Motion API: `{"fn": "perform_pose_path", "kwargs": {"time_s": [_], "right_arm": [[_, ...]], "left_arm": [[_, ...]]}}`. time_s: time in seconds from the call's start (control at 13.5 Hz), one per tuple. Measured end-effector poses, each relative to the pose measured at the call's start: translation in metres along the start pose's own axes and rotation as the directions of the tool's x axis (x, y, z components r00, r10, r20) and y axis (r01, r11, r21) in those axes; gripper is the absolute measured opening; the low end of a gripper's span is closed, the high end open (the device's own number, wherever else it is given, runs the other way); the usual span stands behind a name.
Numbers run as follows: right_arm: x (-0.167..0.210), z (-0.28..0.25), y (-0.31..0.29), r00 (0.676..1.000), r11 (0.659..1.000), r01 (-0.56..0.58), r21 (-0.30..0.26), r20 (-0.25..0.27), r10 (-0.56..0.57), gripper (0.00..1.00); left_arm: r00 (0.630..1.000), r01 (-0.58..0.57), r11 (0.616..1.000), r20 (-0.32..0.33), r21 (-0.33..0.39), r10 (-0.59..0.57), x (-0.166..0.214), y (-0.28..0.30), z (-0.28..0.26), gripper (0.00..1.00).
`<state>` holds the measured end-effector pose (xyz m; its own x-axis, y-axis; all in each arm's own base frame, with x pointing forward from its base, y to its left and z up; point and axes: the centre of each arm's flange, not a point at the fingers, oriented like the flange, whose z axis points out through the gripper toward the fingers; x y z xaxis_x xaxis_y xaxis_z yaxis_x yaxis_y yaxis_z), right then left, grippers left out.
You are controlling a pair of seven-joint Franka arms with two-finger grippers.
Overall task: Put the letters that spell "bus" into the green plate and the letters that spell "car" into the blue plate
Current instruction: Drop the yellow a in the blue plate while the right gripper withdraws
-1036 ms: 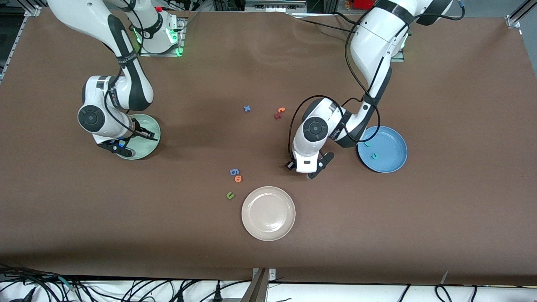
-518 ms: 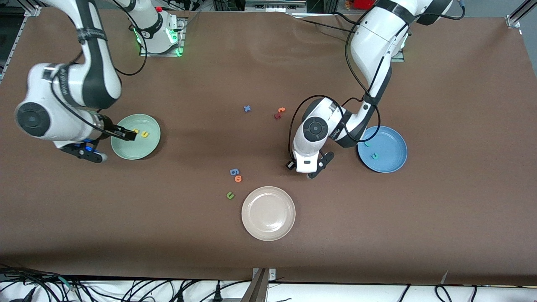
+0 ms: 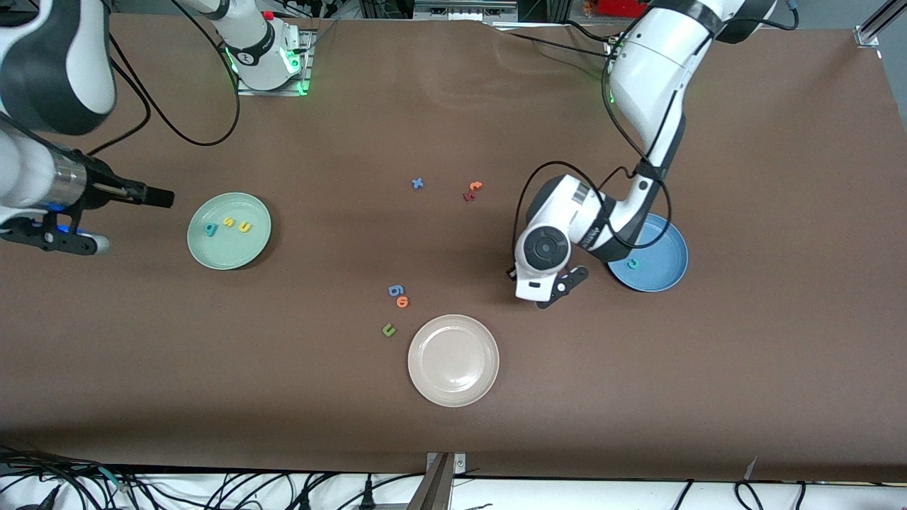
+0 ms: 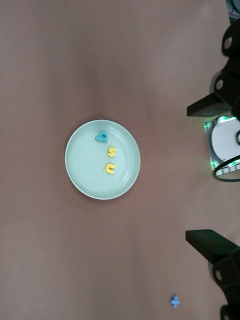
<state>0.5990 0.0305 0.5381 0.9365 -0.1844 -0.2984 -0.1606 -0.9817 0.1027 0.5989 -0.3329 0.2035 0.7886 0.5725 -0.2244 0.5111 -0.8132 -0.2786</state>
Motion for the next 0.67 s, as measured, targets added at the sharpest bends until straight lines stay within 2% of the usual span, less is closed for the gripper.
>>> {"fn": "perform_pose_path", "kwargs": {"time_s": [0.15, 0.22, 0.37, 0.52, 0.67], "right_arm": [[-0.003, -0.010, -0.001, 1.000, 1.000, 0.010, 0.004, -0.012, -0.010, 1.00], [-0.002, -0.011, -0.002, 0.999, 1.000, 0.027, 0.012, -0.024, -0.027, 1.00], [0.002, -0.013, -0.005, 0.995, 0.997, 0.081, 0.017, -0.052, -0.080, 1.00], [0.004, -0.012, -0.004, 0.993, 0.995, 0.100, 0.019, -0.060, -0.099, 1.00], [0.012, -0.008, 0.002, 0.991, 0.992, 0.121, 0.034, -0.066, -0.119, 1.00]], "left_arm": [[0.988, -0.129, 0.987, 0.096, 0.099, 0.119, 0.024, -0.032, -0.016, 0.30], [0.972, -0.210, 0.969, 0.139, 0.131, 0.192, 0.038, -0.049, -0.022, 0.30], [0.928, -0.360, 0.913, 0.172, 0.193, 0.330, 0.070, -0.081, -0.024, 0.30], [0.859, -0.508, 0.833, 0.206, 0.218, 0.469, 0.093, -0.101, -0.021, 0.30], [0.776, -0.625, 0.758, 0.253, 0.187, 0.577, 0.110, -0.116, -0.015, 0.30]]}}
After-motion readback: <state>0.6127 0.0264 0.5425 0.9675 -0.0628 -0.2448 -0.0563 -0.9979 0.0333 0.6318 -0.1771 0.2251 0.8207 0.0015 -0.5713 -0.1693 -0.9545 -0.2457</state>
